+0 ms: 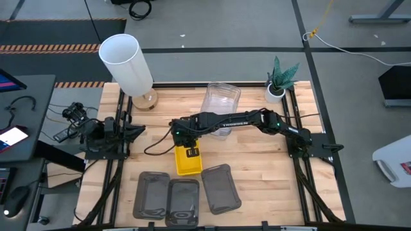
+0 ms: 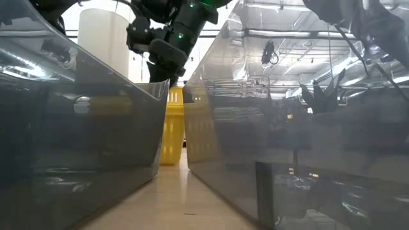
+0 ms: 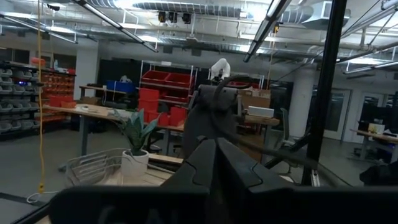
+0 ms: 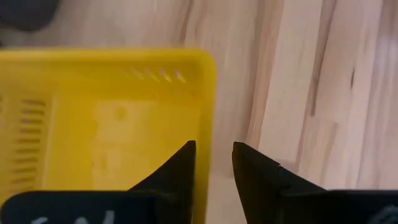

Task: Stack baskets by color
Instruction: Stack the yellow bin on top of the yellow bin

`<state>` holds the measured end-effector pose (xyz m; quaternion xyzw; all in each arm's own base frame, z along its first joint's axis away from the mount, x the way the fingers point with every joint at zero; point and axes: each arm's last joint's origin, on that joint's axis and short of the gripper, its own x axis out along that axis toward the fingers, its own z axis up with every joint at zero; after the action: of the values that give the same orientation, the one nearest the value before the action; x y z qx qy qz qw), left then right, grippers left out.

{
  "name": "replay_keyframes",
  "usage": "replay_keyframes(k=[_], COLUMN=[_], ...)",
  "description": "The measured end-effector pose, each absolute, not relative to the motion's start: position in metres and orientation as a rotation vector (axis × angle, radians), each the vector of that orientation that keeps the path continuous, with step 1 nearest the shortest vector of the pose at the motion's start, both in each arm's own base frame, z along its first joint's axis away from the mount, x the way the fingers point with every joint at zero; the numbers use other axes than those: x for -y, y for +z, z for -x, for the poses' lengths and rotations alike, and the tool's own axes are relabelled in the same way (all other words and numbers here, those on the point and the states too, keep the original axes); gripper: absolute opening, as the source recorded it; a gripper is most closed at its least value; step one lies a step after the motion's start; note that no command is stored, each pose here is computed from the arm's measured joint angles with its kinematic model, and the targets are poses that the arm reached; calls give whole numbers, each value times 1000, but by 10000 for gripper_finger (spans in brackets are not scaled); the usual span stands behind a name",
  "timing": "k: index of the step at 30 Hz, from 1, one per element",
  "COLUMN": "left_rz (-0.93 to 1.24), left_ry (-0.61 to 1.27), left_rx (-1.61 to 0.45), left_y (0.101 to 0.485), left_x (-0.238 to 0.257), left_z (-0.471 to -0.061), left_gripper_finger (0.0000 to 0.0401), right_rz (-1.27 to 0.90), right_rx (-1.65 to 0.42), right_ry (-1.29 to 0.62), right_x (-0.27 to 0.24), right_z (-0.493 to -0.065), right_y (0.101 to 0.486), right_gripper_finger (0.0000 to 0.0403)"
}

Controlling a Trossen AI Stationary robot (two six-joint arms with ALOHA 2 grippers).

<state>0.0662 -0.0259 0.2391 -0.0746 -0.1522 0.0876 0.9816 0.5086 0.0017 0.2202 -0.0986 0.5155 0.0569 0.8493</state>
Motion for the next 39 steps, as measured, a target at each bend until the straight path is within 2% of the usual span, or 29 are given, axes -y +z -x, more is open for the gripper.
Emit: replay_keyframes(k=[7, 13, 25, 31, 39], left_rz=[146, 146, 146, 146, 149], left_ry=[178, 179, 179, 179, 178], left_rx=[301, 301, 301, 300, 301], left_y=[239, 239, 238, 238, 238], left_x=[26, 26, 26, 26, 26], left_z=[-66, -66, -66, -66, -66], left_gripper_finger=[10, 18, 9, 20, 17], right_rz=[245, 286, 296, 292, 276], right_rx=[-1077, -1048, -1018, -1018, -1012], right_ry=[151, 217, 349, 421, 418], right_x=[-9, -15, -14, -8, -2], right_z=[-509, -509, -509, -508, -508], right_y=[224, 235, 235, 226, 225], right_gripper_finger=[55, 10, 9, 12, 13])
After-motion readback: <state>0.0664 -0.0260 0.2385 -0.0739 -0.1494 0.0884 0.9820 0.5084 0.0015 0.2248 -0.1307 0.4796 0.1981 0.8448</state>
